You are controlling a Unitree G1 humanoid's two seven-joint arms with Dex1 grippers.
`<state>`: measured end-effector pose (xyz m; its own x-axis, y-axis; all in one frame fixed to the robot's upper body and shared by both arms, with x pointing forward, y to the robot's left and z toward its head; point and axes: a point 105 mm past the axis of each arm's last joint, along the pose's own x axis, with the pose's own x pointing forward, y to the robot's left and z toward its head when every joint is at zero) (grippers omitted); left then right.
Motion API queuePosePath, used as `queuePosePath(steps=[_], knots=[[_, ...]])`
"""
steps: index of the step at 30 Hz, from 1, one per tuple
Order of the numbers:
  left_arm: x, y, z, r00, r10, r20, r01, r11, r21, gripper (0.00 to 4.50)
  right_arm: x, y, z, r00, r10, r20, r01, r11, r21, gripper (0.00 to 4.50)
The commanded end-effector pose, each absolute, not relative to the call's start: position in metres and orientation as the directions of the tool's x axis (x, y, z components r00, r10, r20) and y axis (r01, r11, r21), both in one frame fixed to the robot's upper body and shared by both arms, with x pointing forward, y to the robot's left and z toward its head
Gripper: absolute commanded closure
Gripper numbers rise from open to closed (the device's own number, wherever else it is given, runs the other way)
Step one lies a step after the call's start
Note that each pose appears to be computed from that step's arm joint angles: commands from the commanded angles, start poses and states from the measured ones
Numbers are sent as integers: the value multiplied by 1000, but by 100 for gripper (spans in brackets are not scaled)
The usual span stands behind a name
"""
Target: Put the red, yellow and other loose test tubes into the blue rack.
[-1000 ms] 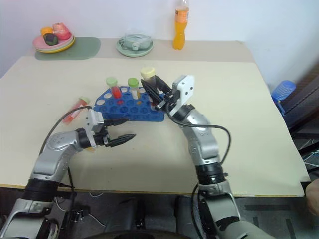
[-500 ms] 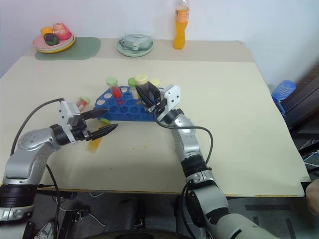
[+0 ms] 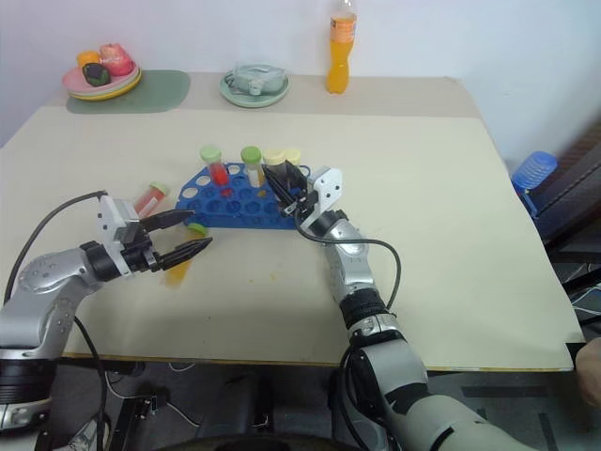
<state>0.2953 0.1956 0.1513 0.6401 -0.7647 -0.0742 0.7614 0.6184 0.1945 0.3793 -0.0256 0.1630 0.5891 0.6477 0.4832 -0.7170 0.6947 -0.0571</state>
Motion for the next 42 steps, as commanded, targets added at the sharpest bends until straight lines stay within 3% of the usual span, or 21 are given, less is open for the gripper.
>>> queuePosePath(steps=[1,25,30,31,36,42], knots=[[294,200,161,644,-764,-43,750,620,231,81,380,-34,170,588,626,512,-699,712,-67,368],[294,203,157,632,-774,-41,761,608,227,81,388,-25,141,681,573,457,-622,782,-54,368],[293,206,155,648,-762,-18,750,633,192,81,378,-31,137,643,583,498,-661,750,-25,368],[293,207,154,649,-760,-18,749,635,189,81,376,-32,136,638,586,500,-663,748,-29,263],[295,207,156,667,-744,32,733,664,147,81,370,-38,129,651,589,478,-626,774,-101,7],[295,206,165,744,-659,109,655,752,76,81,361,-56,130,645,635,425,-593,767,-245,7]])
